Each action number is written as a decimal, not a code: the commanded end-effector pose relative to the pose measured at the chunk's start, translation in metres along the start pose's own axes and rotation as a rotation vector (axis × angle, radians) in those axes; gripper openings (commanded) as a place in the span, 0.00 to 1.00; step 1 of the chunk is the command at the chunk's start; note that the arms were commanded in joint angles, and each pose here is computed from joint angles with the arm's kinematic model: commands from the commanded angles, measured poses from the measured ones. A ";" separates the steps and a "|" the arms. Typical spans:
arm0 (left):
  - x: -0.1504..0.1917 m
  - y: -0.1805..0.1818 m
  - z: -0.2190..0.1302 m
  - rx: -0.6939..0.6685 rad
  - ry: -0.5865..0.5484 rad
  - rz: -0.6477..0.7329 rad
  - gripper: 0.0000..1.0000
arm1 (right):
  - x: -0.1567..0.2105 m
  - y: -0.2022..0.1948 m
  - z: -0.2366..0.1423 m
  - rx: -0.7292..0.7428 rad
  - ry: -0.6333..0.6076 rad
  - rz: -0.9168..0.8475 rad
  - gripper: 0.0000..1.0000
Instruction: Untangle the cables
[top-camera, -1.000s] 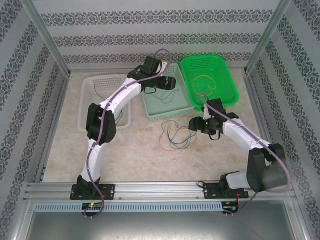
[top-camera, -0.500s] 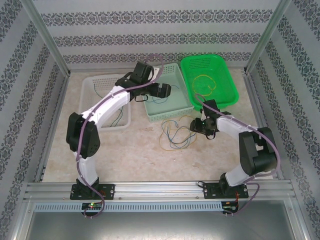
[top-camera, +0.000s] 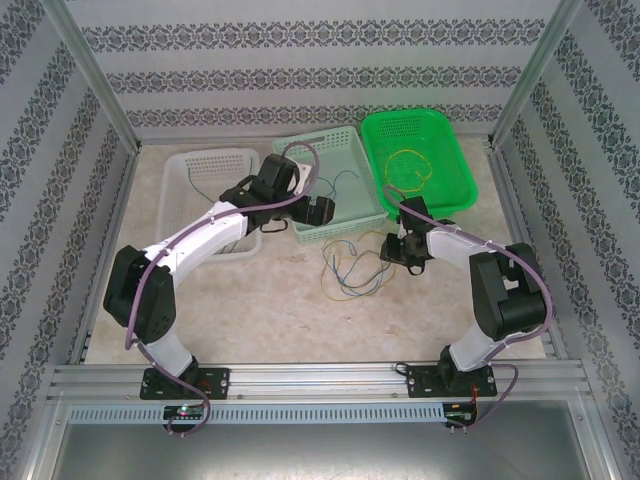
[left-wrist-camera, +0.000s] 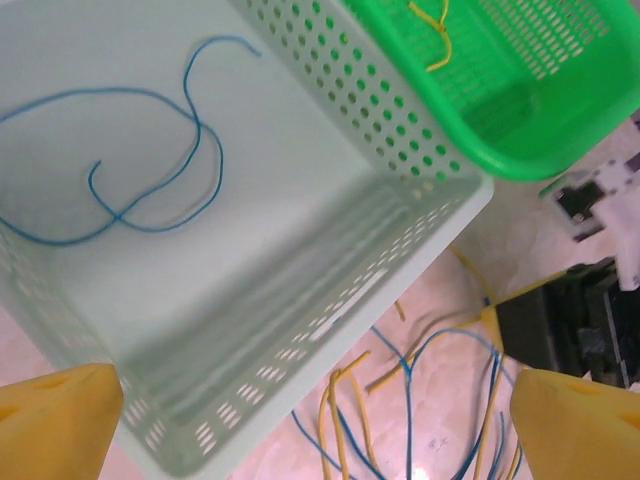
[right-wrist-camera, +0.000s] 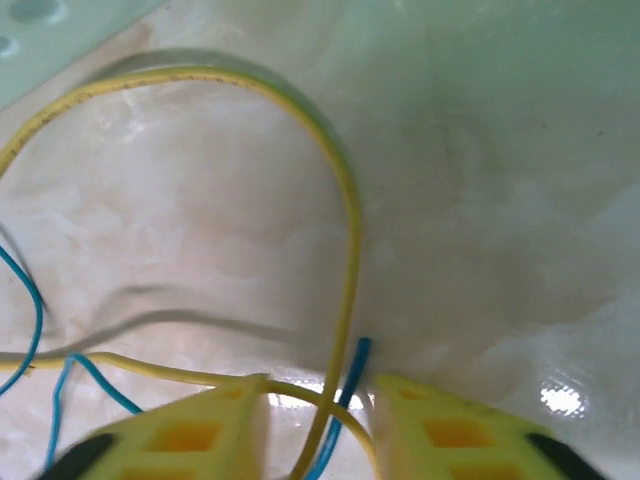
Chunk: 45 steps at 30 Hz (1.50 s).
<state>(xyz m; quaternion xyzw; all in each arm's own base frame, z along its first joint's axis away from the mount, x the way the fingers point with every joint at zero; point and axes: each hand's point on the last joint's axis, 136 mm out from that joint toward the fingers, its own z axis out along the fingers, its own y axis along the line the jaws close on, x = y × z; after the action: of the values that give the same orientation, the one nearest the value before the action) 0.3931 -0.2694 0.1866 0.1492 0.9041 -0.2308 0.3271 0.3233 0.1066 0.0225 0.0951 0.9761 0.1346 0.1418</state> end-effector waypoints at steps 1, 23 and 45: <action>-0.005 -0.005 -0.008 0.003 -0.045 -0.011 1.00 | -0.005 0.001 -0.004 0.032 -0.018 -0.027 0.18; 0.031 -0.024 -0.008 0.090 -0.042 -0.040 0.99 | -0.012 0.031 -0.131 0.123 -0.425 -0.218 0.00; 0.052 -0.164 -0.008 0.526 -0.053 0.307 0.96 | -0.019 0.098 -0.259 -0.309 -0.785 -0.265 0.00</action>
<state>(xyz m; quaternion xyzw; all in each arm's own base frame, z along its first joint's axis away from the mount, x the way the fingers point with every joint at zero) 0.2865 -0.3793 0.1968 0.3247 0.8029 -0.3838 0.3204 0.2783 0.1269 0.2633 -0.0028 0.8466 0.1834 0.4997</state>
